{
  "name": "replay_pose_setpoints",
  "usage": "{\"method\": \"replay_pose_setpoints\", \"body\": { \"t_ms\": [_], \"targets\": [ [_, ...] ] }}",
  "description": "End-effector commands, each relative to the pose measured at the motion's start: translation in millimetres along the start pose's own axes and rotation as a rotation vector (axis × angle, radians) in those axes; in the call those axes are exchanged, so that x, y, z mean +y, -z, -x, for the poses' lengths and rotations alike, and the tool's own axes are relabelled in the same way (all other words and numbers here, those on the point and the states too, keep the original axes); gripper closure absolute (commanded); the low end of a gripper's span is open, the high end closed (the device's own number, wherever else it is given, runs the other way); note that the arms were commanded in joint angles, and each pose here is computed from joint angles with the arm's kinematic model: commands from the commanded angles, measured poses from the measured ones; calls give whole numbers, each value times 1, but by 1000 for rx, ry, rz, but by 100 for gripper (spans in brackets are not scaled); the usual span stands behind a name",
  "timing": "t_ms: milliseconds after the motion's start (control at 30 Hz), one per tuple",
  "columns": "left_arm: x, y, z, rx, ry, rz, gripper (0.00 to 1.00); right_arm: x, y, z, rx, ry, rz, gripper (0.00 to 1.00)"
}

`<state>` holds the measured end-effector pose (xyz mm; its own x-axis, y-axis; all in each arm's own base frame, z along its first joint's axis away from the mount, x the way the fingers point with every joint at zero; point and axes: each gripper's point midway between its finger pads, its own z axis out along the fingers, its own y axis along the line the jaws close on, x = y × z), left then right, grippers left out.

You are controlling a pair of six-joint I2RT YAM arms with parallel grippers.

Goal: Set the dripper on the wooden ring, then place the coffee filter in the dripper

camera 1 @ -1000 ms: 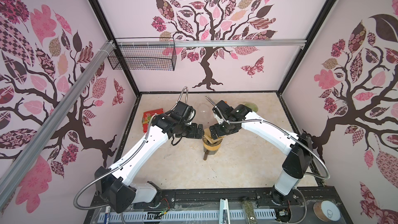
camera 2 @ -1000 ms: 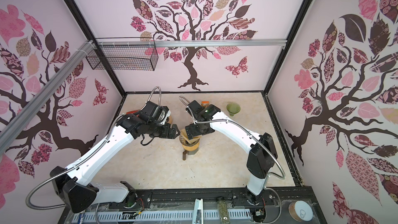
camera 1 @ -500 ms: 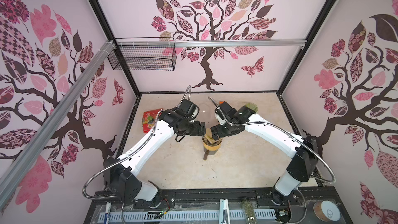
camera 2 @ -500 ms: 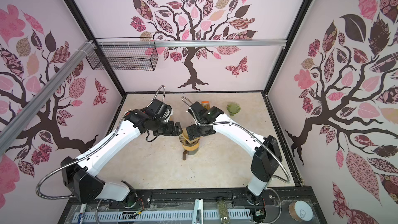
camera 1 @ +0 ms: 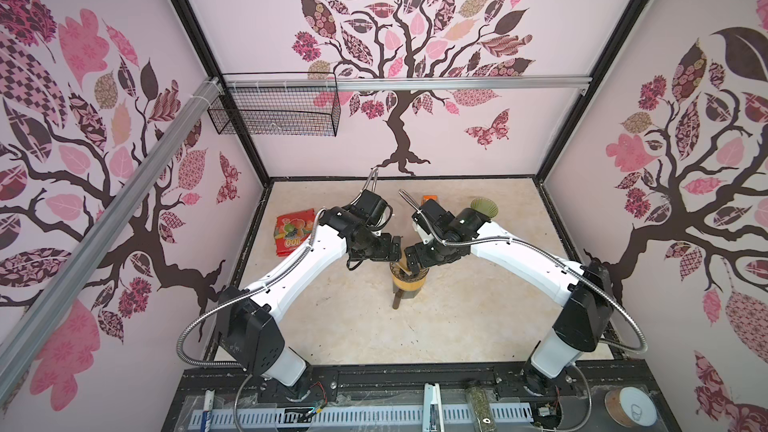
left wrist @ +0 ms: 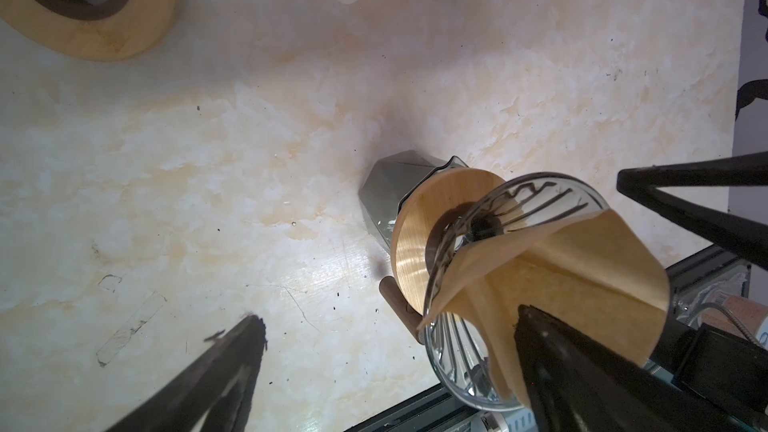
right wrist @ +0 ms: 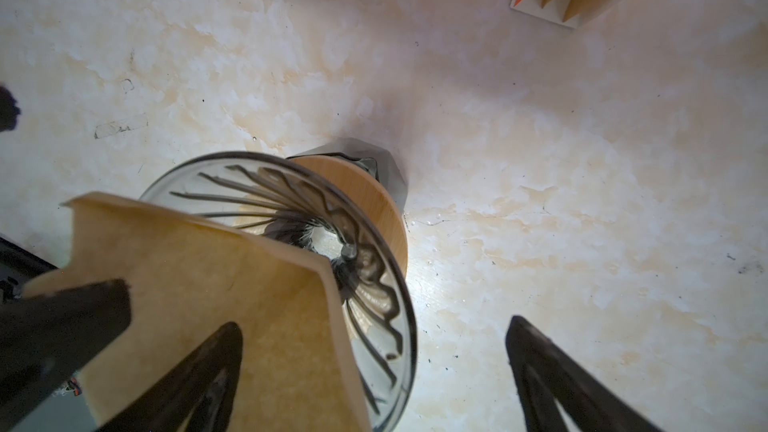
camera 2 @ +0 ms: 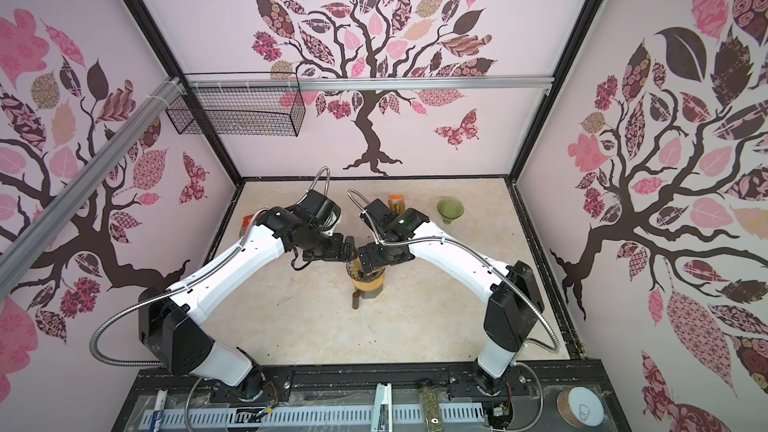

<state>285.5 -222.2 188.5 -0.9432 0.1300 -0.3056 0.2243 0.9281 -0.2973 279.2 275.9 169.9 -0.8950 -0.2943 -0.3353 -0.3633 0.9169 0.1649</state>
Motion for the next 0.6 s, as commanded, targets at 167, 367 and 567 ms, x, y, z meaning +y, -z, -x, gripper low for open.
{"method": "replay_pose_setpoints", "body": {
  "t_ms": [167,367,567],
  "targets": [
    [4,1,-9,15,-33,8,3,-15,30,28,-103,-50,-3,0],
    [6,-4,-15,41,-46,13,3,-19,30,34,-105,-44,-11,0],
    [7,-6,-18,49,-55,14,3,-24,24,35,-95,-44,-33,0]
  ]
}}
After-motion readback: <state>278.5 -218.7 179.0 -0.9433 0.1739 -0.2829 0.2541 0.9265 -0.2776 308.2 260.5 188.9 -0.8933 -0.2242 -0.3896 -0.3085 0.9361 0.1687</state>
